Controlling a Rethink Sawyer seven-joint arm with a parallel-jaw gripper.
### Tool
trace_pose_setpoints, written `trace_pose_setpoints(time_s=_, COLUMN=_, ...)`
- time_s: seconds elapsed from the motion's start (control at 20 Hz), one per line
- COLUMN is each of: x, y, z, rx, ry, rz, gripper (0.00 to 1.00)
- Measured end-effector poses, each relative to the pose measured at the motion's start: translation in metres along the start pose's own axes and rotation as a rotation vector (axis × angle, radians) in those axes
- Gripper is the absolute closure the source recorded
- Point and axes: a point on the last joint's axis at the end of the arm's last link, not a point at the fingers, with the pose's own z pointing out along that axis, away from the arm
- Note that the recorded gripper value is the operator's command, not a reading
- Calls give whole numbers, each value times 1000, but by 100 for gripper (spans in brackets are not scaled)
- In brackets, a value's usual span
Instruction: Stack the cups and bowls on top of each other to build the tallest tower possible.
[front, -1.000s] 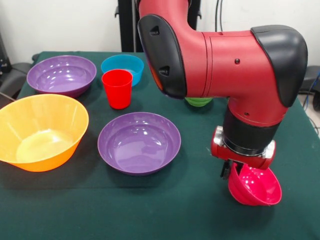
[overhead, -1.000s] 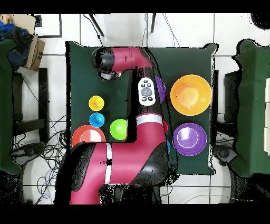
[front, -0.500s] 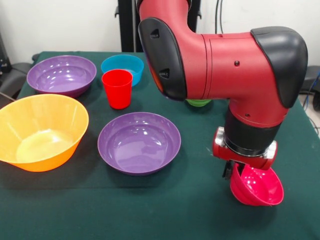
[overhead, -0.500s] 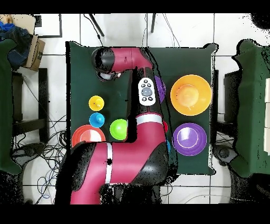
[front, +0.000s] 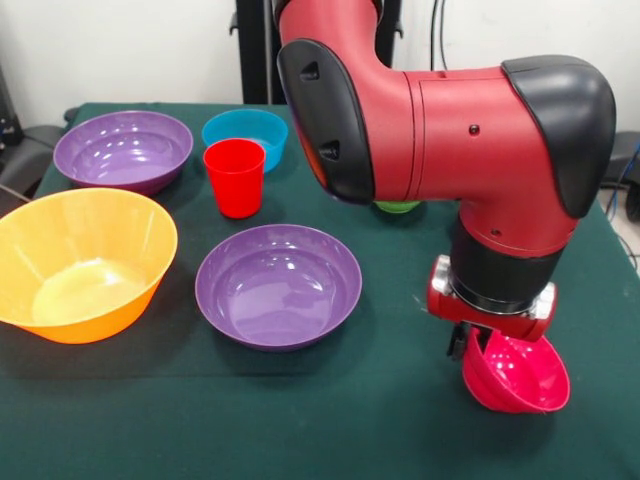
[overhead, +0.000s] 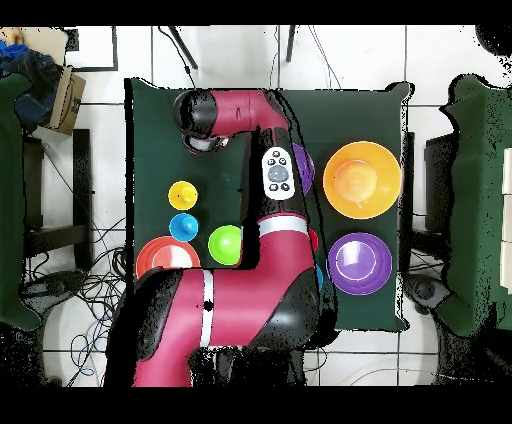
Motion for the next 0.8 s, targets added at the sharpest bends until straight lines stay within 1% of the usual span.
trace_pose_setpoints(time_s=0.3, x=-1, y=0, z=0, rx=-2, ry=-2, rz=2, gripper=100)
trace_pose_setpoints(time_s=0.45, x=-6, y=-2, z=0, rx=-6, ry=-8, rz=8, gripper=100)
trace_pose_setpoints(time_s=0.65, x=-18, y=-6, z=-2, rx=-13, ry=-22, rz=24, gripper=100)
trace_pose_setpoints(time_s=0.7, x=-25, y=-10, z=-2, rx=-15, ry=-26, rz=34, gripper=100)
trace_pose_setpoints(time_s=0.8, x=-29, y=-11, z=-3, rx=-17, ry=-27, rz=39, gripper=100)
